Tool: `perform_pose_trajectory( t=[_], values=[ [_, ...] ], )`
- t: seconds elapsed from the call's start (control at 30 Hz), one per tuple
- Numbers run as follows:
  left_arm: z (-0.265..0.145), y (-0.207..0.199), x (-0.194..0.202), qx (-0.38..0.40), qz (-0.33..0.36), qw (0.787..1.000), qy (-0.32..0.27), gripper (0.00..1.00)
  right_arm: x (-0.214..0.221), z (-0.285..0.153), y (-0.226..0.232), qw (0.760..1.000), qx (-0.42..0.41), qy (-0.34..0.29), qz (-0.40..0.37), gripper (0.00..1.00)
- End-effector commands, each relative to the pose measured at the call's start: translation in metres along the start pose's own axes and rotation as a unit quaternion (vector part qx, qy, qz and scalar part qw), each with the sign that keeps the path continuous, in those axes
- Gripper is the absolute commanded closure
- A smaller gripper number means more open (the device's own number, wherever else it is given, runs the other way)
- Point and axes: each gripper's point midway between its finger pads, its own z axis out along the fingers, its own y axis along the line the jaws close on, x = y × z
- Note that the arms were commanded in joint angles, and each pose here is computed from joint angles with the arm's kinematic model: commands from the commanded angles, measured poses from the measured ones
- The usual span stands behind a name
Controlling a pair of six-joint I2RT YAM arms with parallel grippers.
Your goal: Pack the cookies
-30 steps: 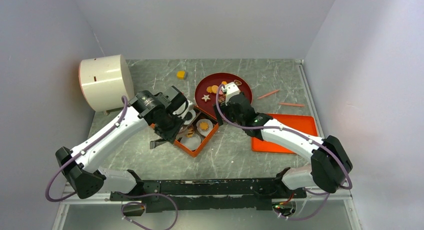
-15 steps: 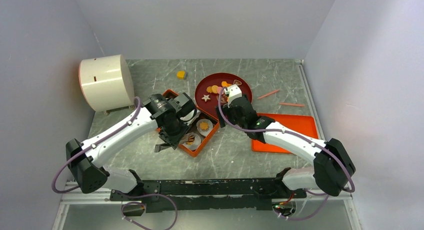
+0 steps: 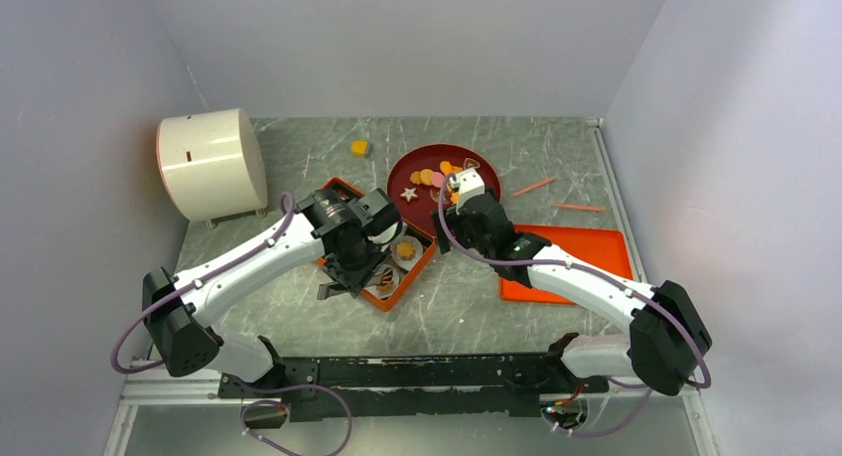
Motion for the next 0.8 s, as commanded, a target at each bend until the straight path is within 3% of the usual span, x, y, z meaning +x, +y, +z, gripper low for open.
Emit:
perform_pose_trajectory(
  t=[0.0, 0.23, 0.37, 0.47, 0.77],
  values=[
    [-0.01, -0.001, -0.017, -0.003, -0.005, 0.999, -0.036, 0.56, -0.014, -0.004, -0.003, 1.0, 0.01, -0.027, 0.013, 0.0],
    [-0.017, 0.001, -0.023, -0.011, -0.006, 0.999, -0.049, 0.56, -0.016, -0.005, -0.004, 0.999, 0.011, -0.029, 0.011, 0.0],
    [-0.03, 0.009, -0.033, -0.033, -0.026, 0.996, -0.084, 0.65, -0.019, -0.007, -0.006, 0.999, 0.016, -0.033, 0.009, 0.0],
    [-0.038, 0.02, -0.042, -0.063, -0.057, 0.989, -0.118, 0.72, -0.022, -0.009, -0.008, 0.999, 0.019, -0.038, 0.009, 0.0],
    [-0.039, 0.085, -0.038, -0.145, -0.212, 0.952, -0.166, 0.74, -0.028, -0.018, -0.01, 0.998, 0.018, -0.052, 0.015, 0.0]
  ],
)
